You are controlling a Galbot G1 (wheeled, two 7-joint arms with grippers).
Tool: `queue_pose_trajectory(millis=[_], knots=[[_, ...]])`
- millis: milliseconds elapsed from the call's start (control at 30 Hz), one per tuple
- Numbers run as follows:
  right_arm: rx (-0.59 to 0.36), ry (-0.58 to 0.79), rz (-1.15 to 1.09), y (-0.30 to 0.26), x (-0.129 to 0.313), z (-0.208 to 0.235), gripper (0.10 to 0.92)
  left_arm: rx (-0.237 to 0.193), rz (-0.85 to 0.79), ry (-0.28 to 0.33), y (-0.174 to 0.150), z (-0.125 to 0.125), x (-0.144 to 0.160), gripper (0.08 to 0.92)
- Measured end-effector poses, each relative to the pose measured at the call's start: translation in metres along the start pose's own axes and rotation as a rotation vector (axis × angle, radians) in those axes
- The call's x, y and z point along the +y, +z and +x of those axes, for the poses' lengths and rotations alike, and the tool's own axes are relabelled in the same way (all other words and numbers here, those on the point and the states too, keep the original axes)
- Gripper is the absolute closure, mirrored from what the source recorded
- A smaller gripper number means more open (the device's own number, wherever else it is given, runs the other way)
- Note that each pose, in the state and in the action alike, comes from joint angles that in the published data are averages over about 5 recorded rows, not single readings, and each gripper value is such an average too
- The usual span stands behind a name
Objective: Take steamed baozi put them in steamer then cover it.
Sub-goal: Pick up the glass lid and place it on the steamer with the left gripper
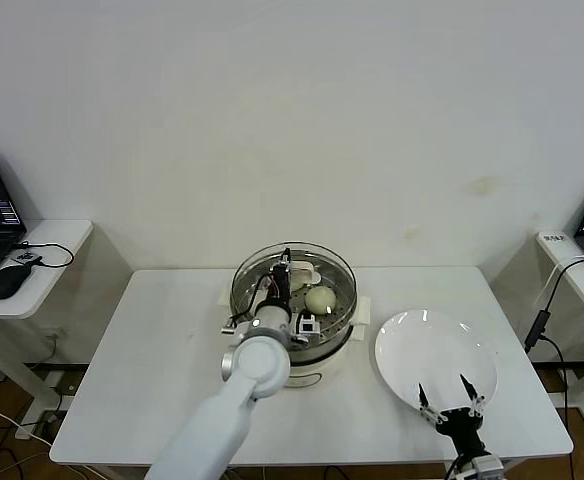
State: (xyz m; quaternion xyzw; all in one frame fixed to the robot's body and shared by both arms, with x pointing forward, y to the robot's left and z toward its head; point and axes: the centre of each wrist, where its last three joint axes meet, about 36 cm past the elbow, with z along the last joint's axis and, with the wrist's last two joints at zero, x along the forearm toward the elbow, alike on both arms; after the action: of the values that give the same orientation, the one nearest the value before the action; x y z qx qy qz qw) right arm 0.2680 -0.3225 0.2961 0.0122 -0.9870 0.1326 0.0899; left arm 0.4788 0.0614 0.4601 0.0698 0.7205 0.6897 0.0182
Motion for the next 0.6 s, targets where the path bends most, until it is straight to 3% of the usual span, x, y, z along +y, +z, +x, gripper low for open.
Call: queue_pose_trajectory(millis=[600], knots=[[0.009, -0.018, 0.006, 0.003, 0.005, 0.001, 0.2, 0.004, -0.005, 0.026, -0.003, 0.009, -0.012, 0.843]])
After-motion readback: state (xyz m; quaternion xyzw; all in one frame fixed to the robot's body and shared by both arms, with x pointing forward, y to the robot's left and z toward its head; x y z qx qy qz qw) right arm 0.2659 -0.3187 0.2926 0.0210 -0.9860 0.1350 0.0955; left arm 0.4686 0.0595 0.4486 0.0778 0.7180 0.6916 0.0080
